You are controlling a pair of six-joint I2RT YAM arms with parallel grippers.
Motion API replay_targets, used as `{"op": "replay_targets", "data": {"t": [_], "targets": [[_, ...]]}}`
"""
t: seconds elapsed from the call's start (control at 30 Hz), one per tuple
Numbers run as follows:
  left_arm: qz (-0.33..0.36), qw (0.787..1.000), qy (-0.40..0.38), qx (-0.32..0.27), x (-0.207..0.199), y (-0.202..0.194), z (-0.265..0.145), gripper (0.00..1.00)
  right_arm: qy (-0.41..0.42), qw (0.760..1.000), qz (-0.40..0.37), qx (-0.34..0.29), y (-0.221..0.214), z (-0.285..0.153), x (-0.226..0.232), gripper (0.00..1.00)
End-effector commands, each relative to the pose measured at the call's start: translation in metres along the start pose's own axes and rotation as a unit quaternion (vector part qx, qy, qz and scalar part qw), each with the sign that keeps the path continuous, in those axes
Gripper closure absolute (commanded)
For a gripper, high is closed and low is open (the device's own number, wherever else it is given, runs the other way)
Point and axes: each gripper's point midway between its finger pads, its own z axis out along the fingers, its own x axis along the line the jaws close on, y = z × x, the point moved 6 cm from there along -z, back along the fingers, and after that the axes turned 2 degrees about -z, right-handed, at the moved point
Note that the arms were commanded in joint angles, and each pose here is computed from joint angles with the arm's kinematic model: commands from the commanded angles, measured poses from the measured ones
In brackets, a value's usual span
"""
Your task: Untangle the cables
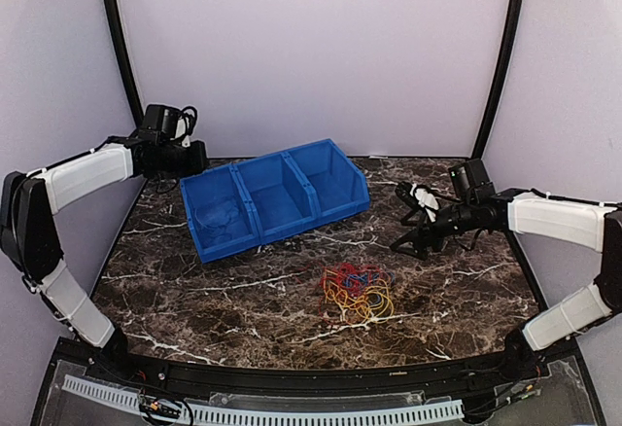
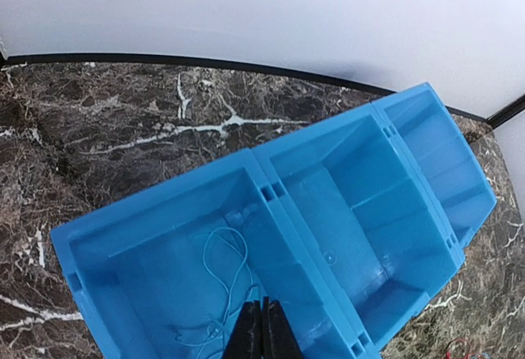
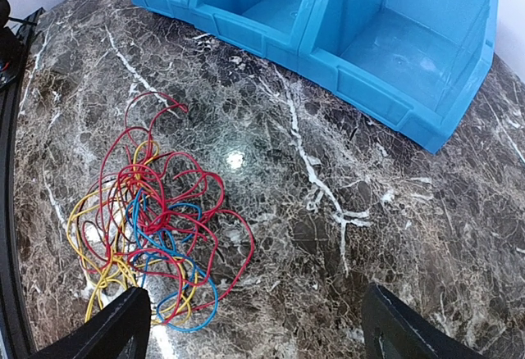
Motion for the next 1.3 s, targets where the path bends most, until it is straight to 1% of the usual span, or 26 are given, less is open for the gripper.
{"op": "replay_targets", "data": {"t": [0.0,0.07,0.13,0.27,0.4,0.43,0.47,0.5,0.53,0.67,0.73,0.87,1.0,1.03,1.07,1.1,1.2,1.27], "targets": [[-0.004,0.999,-0.054,0.002,-0.009,0.014,-0.002,1.00,0.003,1.000,-0.010,-0.010,0.007,-0.003,0.000,0.09],[-0.018,0.997,-0.076,0.019,-0.010,0.002,0.001,1.00,-0.001,1.000,-0.013,-0.010,0.007,-0.004,0.000,0.09],[-0.025,0.996,-0.080,0.033,-0.007,-0.011,0.002,1.00,-0.002,1.000,-0.014,-0.011,0.006,-0.004,0.000,0.09],[-0.026,0.996,-0.069,0.049,0.001,-0.028,0.001,1.00,0.007,1.000,-0.010,-0.007,0.005,0.000,-0.001,0.10],[-0.024,0.996,-0.058,0.057,0.005,-0.034,-0.001,0.96,0.018,1.000,-0.005,-0.002,0.004,0.004,-0.001,0.10],[-0.024,0.996,-0.056,0.058,0.005,-0.035,-0.001,0.92,0.019,1.000,-0.006,-0.002,0.004,0.004,-0.001,0.10],[-0.023,0.997,-0.053,0.059,0.006,-0.035,-0.001,0.85,0.019,1.000,-0.006,-0.002,0.004,0.004,-0.001,0.10],[-0.023,0.997,-0.052,0.058,0.006,-0.034,-0.002,0.82,0.019,1.000,-0.006,-0.002,0.004,0.004,-0.001,0.10],[-0.023,0.997,-0.051,0.059,0.006,-0.034,-0.002,0.75,0.019,1.000,-0.007,-0.002,0.004,0.004,-0.001,0.10],[-0.020,0.997,-0.050,0.049,0.004,-0.028,-0.007,0.64,0.012,1.000,-0.012,-0.004,0.005,0.001,0.000,0.10],[-0.016,0.998,-0.048,0.041,0.003,-0.023,-0.012,0.61,0.008,1.000,-0.013,-0.005,0.004,0.000,0.000,0.10],[-0.006,0.998,-0.054,0.021,-0.001,-0.016,-0.027,0.58,0.010,1.000,-0.014,-0.003,0.004,0.001,0.001,0.10],[0.015,0.993,-0.114,-0.005,-0.015,-0.013,-0.052,0.57,0.012,1.000,-0.012,0.001,0.002,0.003,-0.001,0.10],[0.024,0.991,-0.130,-0.023,-0.020,-0.010,-0.062,0.57,0.014,1.000,-0.011,0.002,0.001,0.003,0.000,0.10],[0.028,0.989,-0.142,-0.019,-0.022,-0.017,-0.064,0.57,0.017,1.000,-0.011,0.002,0.001,0.004,0.000,0.11],[0.037,0.986,-0.155,-0.036,-0.027,-0.015,-0.074,0.57,0.018,1.000,-0.010,0.004,0.000,0.005,0.000,0.11],[0.069,0.978,-0.191,-0.037,-0.040,-0.034,-0.084,0.57,0.020,1.000,-0.012,0.012,-0.002,0.006,0.000,0.14],[0.097,0.972,-0.211,-0.033,-0.052,-0.048,-0.090,0.57,0.022,0.999,-0.015,0.024,-0.006,0.008,-0.001,0.18]]}}
